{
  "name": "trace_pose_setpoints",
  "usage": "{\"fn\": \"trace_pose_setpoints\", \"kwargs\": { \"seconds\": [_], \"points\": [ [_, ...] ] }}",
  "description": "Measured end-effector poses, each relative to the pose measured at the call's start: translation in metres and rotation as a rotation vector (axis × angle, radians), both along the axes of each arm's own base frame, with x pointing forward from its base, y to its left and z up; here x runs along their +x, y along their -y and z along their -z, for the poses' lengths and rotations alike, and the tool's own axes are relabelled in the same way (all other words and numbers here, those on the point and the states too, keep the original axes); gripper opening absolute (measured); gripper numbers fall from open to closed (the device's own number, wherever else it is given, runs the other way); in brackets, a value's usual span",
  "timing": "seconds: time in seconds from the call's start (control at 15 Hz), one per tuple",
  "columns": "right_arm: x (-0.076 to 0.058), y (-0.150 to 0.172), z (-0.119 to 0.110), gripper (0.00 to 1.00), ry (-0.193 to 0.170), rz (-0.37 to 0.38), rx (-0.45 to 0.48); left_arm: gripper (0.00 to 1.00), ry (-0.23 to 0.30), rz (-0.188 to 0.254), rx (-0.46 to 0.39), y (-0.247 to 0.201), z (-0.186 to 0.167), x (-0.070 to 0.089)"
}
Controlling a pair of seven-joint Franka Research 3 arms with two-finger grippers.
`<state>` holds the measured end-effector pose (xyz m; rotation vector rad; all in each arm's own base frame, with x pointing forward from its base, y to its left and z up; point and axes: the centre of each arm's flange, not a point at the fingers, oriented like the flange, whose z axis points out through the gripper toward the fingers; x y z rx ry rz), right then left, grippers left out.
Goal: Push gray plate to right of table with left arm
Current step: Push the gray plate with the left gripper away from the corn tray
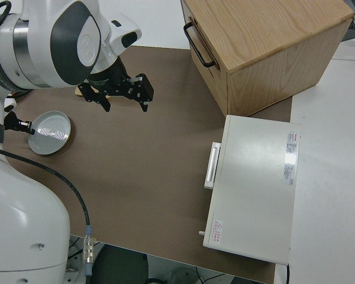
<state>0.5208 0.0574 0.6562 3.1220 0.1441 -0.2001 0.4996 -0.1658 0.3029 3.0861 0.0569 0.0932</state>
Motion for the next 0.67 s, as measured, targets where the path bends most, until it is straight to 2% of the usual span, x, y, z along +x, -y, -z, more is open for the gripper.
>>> {"fn": "trace_pose_setpoints", "kwargs": {
  "seconds": [0.67],
  "points": [
    [0.000,0.000,0.000,0.99,0.000,0.000,0.000,0.01,0.000,-0.009,-0.032,0.073,0.001,-0.018]
  ]
}}
